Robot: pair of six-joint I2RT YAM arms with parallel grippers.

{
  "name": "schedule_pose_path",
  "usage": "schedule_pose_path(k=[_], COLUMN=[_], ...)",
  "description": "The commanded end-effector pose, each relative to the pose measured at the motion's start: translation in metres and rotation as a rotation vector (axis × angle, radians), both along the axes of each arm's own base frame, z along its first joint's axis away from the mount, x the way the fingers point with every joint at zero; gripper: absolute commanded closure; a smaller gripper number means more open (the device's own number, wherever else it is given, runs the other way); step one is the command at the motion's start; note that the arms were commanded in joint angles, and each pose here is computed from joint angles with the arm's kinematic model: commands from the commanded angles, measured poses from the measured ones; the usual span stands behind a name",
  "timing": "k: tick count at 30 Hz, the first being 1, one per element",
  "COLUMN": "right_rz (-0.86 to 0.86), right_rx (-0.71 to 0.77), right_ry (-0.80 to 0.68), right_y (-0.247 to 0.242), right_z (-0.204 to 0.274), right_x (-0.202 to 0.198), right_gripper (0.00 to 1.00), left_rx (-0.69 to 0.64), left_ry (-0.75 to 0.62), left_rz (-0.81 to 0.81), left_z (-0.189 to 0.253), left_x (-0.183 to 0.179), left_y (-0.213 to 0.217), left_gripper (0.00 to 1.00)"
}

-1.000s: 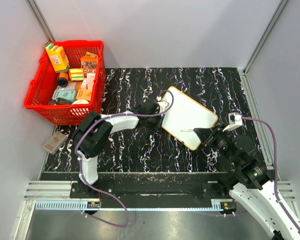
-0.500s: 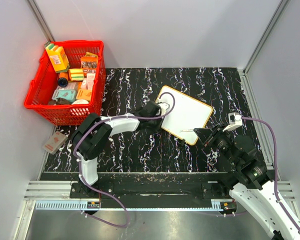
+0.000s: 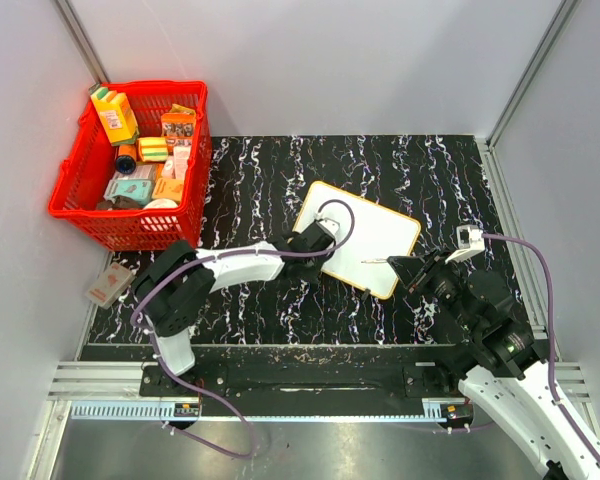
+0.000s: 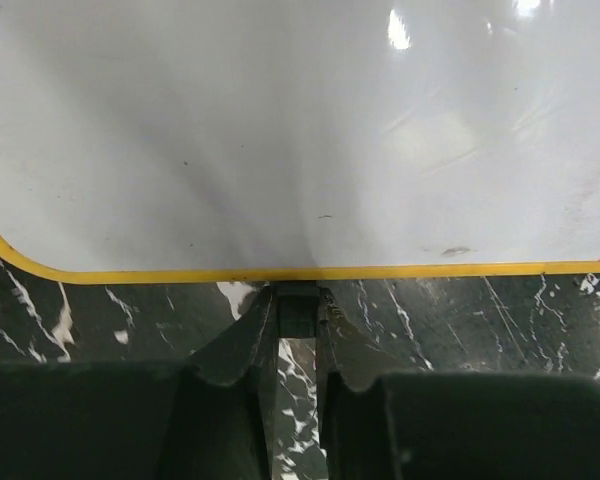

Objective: Write a sentence on the whiteboard
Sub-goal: Move the whiteboard to the center of the board.

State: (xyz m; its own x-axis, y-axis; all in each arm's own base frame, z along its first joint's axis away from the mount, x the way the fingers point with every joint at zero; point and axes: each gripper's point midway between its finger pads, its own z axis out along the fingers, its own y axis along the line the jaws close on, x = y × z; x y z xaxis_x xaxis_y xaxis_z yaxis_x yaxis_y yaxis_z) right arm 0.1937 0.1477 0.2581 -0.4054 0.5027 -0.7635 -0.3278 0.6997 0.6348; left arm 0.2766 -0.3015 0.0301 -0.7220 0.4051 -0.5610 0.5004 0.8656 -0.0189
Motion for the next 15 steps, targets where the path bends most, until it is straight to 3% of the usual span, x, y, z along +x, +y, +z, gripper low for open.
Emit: schedule_pose_path(k=[1, 15], right_rz=[-0.014, -0.023], right_rx=[0.008, 0.010], right_ry=[-0.029, -0.038], right_y=[-0.002, -0.005], right_z=[0.010, 0.009], right_x=[0.002, 0.001], right_gripper=[1.00, 1.00], left_rx=[0.001, 0.034], left_ry=[-0.002, 0.085], left_rz=[0.167, 0.347], left_z=[0.010, -0.010], left_x=[-0.015, -0.061], left_y=[0.013, -0.006], left_gripper=[1.00, 1.00])
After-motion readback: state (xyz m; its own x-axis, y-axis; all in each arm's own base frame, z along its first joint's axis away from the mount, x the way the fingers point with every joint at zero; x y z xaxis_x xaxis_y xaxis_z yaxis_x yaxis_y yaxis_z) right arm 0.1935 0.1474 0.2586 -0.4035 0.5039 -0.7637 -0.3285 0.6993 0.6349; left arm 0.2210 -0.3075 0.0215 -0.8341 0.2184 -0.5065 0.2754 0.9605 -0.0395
